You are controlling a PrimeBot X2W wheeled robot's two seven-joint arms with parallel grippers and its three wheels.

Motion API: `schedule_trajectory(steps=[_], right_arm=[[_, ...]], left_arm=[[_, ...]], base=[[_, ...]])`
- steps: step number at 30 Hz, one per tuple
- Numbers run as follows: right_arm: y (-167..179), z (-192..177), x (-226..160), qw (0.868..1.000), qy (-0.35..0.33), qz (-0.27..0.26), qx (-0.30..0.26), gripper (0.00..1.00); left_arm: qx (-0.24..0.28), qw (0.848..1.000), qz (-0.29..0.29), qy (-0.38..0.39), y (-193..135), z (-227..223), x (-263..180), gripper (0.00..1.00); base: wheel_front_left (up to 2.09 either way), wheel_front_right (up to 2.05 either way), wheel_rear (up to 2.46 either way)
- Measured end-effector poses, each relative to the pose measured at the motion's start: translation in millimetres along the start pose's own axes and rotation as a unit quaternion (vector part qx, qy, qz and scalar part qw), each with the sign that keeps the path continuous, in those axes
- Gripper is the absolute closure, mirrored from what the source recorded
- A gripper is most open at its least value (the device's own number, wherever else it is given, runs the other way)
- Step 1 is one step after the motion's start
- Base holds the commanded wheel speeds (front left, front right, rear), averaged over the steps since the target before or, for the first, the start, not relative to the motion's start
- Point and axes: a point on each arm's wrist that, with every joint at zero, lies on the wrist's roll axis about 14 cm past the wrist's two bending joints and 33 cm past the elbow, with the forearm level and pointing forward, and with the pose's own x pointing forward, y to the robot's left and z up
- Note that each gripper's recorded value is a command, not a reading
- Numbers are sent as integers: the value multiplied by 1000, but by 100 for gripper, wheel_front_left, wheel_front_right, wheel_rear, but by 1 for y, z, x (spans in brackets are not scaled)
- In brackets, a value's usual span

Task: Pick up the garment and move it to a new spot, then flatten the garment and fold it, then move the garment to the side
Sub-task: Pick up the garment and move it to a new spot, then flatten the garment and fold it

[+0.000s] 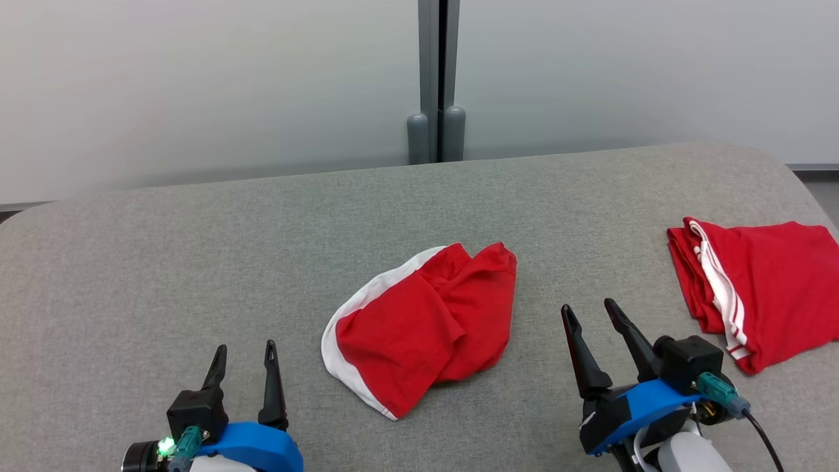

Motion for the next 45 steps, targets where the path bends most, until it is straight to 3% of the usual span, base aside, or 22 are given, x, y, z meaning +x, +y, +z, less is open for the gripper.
schedule_trajectory(steps=[6, 15, 25, 26, 28, 29, 35, 40, 45], right_arm=[[24, -10, 7, 999, 14, 37, 1, 0], [93, -45, 13, 988, 67, 139, 16, 0], [113, -80, 29, 978, 122, 170, 13, 0], [115, -81, 31, 977, 122, 173, 14, 10], [117, -82, 35, 976, 124, 176, 16, 95], [118, -81, 37, 976, 122, 177, 18, 100], [98, -53, 55, 986, 76, 140, 39, 100], [40, -31, 54, 997, 39, 57, 24, 100], [-26, -10, 39, 999, 12, -22, -21, 100]], left_arm=[[-1, 1000, 9, -5, 8, 1, -5, 0], [-8, 999, 32, 9, 25, -11, -19, 0], [-19, 997, 71, 29, 49, -25, -33, 0], [-21, 997, 73, 30, 50, -26, -34, 0], [-24, 996, 77, 33, 52, -28, -35, 0], [-26, 996, 77, 34, 51, -29, -35, 0], [-29, 996, 72, 37, 47, -30, -30, 0], [-35, 997, 56, 35, 36, -28, -23, 0], [-37, 998, 28, 34, 18, -27, -14, 0]], base=[[0, 0, 0], [0, 0, 0], [0, 0, 0], [0, 0, 0], [0, 0, 0], [0, 0, 0], [0, 0, 0], [0, 0, 0], [0, 0, 0]])
